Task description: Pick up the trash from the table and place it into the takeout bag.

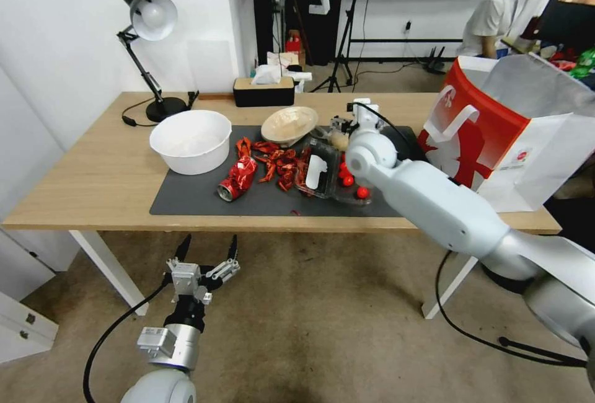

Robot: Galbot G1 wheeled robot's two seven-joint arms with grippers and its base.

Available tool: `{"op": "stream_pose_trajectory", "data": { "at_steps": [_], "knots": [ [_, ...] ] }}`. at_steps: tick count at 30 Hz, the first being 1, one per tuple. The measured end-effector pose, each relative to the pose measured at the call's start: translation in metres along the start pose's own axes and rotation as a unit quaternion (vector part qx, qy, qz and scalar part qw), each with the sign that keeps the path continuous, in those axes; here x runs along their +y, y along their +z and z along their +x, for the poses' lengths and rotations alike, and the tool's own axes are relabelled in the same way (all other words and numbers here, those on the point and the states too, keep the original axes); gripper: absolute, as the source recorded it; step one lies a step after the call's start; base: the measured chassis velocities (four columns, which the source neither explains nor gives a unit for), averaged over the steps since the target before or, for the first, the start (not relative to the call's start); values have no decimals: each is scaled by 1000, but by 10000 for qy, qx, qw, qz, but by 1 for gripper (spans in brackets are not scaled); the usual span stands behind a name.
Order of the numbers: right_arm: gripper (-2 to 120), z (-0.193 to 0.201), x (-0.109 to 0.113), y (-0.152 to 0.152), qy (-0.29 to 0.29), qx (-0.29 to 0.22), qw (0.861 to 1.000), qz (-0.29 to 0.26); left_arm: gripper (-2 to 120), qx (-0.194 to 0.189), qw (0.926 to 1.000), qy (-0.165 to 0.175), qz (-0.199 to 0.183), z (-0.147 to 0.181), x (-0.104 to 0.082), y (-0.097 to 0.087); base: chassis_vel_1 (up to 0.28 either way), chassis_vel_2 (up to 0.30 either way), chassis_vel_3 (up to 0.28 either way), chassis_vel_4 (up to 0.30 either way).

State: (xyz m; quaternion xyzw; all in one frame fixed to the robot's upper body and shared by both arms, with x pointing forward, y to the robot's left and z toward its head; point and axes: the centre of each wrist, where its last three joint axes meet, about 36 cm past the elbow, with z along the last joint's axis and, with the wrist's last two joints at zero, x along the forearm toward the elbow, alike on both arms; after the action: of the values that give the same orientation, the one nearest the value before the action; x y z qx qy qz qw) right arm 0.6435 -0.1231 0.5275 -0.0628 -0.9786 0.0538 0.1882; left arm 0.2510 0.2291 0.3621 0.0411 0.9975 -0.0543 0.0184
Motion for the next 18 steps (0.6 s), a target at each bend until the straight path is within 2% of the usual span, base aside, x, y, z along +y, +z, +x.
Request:
{"op": "stream_pose_trajectory", "data": {
  "at_steps": [10,18],
  "knots": [
    [100,-21,22,6,-98,495,9987,-43,100,-4,10000,-7,17,-2,2,2,0,0,0,0],
    [100,-34,29,13,-86,684,9976,-32,100,11,10000,-23,28,-3,3,6,0,0,0,0]
  ]
}}
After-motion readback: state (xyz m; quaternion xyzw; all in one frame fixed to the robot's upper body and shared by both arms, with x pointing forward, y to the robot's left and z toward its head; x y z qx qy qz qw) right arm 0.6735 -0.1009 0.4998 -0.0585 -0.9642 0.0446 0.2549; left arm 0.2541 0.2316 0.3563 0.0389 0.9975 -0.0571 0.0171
